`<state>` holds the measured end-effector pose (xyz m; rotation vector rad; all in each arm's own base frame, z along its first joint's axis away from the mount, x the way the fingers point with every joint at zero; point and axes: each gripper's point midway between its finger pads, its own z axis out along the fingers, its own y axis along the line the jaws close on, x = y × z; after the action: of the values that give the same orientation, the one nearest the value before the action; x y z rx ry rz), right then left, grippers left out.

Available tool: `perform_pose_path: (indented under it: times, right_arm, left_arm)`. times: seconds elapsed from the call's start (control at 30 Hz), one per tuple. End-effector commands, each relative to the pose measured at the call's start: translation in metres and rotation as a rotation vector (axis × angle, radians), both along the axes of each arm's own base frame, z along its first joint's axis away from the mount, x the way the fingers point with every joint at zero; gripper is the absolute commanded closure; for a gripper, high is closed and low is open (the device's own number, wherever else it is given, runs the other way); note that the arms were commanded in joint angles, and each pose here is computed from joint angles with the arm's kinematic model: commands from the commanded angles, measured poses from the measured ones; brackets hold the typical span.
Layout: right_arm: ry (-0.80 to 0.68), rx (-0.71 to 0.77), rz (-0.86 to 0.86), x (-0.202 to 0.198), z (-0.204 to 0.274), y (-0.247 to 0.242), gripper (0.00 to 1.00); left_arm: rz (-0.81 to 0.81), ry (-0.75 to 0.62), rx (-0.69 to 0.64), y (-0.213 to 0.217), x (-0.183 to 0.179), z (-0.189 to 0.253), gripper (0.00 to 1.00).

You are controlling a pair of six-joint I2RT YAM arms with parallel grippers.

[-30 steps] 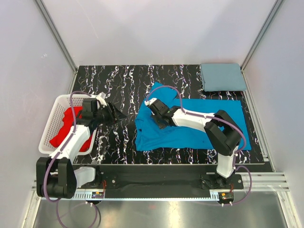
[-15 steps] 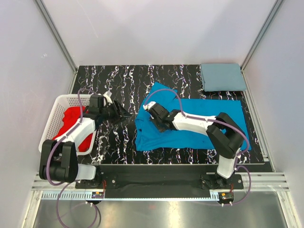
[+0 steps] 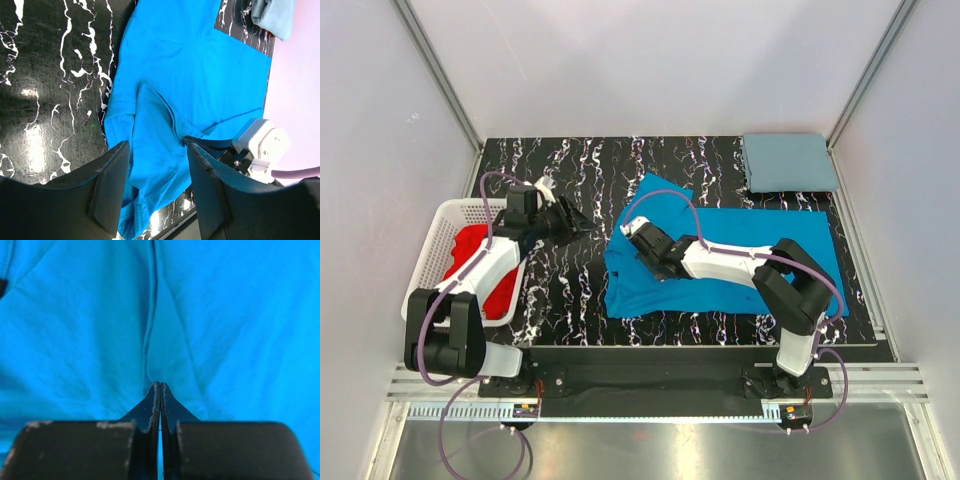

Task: Fold and stack the t-shirts
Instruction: Fold the tshirt

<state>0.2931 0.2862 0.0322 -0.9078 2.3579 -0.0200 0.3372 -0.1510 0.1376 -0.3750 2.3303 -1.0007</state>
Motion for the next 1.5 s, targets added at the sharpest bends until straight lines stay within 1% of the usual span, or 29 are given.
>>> perform_pose_path:
  times: [0.0,0.23,0.43,0.5,0.6,0.63,0.73,0.83,0.97,1.1,1.2,1.27,1.4,1.47]
  right_arm:
    - [-0.095,0.017,-0.033,0.013,0.019,0.002,1.00]
    - [-0.109,0.062,-0.092,0.020,0.028,0.002,1.00]
    - [-0.066,0.143,-0.200,0.037,0.028,-0.019,1.00]
    - [-0.074,0.136,-0.215,0.040,0.030,-0.026,1.00]
    - [-0.067,0.182,-0.224,0.043,0.036,-0.025,1.00]
    - [-0.062,0.200,-0.244,0.047,0.037,-0.029,1.00]
    - [-0.047,0.228,-0.286,0.055,0.037,-0.037,1.00]
    - [-0.022,0.249,-0.320,0.062,0.033,-0.044,1.00]
    - [0.020,0.340,-0.311,0.064,0.035,-0.040,1.00]
    - [0.041,0.364,-0.314,0.069,0.034,-0.039,1.00]
    - [0.060,0.367,-0.316,0.070,0.029,-0.040,1.00]
    - [0.069,0.374,-0.318,0.069,0.028,-0.041,1.00]
    - [0.073,0.388,-0.311,0.067,0.030,-0.040,1.00]
    - [0.070,0.392,-0.311,0.067,0.032,-0.040,1.00]
  left_arm:
    - [-0.027,-0.049,0.011,-0.006,0.002,0.001,0.44]
    - [-0.055,-0.031,0.044,-0.016,0.003,-0.015,0.44]
    - [-0.093,-0.010,0.083,-0.025,0.000,-0.031,0.45]
    - [-0.104,0.001,0.093,-0.027,-0.001,-0.035,0.45]
    - [-0.128,-0.007,0.169,-0.032,-0.002,-0.036,0.45]
    - [-0.151,-0.029,0.222,-0.037,-0.003,-0.038,0.44]
    - [-0.203,-0.048,0.276,-0.049,-0.001,-0.039,0.45]
    - [-0.255,-0.046,0.252,-0.061,0.002,-0.044,0.46]
    - [-0.308,-0.054,0.244,-0.069,0.010,-0.052,0.48]
    - [-0.360,-0.083,0.270,-0.074,0.017,-0.056,0.51]
    - [-0.420,-0.116,0.336,-0.077,0.021,-0.065,0.51]
    - [-0.436,-0.121,0.341,-0.078,0.022,-0.071,0.51]
    - [-0.455,-0.180,0.313,-0.087,0.028,-0.067,0.52]
    - [-0.459,-0.163,0.330,-0.087,0.031,-0.072,0.54]
